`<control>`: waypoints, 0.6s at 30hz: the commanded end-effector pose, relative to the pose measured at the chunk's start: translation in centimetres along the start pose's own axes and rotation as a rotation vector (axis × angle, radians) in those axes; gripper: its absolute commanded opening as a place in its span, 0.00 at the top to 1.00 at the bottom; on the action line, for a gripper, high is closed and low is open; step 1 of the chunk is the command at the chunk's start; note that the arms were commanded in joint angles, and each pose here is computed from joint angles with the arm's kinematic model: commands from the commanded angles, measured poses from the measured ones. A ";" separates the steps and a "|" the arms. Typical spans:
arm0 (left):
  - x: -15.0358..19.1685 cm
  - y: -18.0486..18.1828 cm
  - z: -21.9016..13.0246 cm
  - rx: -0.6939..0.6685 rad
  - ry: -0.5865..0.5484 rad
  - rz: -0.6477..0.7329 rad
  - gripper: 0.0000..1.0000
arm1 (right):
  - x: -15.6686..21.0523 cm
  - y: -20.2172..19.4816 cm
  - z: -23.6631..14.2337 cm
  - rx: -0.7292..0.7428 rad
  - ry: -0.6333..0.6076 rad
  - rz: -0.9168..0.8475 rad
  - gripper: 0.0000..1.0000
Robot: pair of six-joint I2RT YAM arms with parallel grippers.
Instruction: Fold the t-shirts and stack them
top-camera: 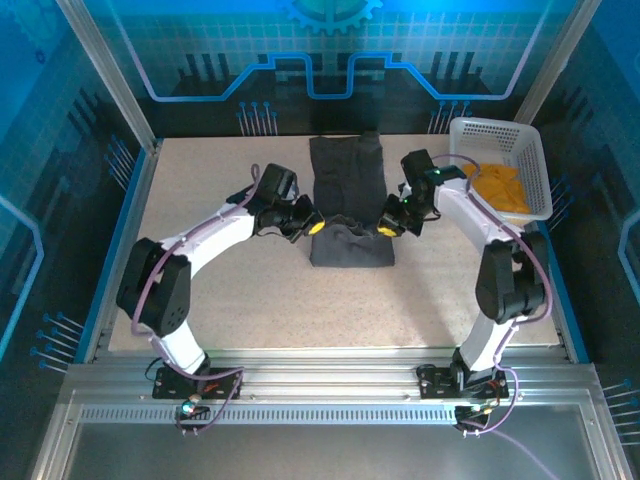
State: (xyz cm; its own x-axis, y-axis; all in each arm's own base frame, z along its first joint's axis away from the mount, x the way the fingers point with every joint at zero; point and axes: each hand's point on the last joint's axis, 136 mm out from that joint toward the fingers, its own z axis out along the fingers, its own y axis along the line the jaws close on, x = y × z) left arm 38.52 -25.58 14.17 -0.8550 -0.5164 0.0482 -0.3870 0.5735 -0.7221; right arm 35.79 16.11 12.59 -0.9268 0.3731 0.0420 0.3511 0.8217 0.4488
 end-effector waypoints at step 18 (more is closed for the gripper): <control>-8.9 -1.2 6.1 0.055 -0.009 0.034 0.76 | -9.9 -0.1 4.7 0.041 -0.024 0.066 0.77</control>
State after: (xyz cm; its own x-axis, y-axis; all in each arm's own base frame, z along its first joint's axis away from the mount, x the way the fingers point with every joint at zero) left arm 47.31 -25.12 9.62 -0.8456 -0.5326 0.0355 -0.3875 0.5667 -0.7272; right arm 44.83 15.51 8.00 -0.9048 0.4234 0.0450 0.4015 0.8132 0.4214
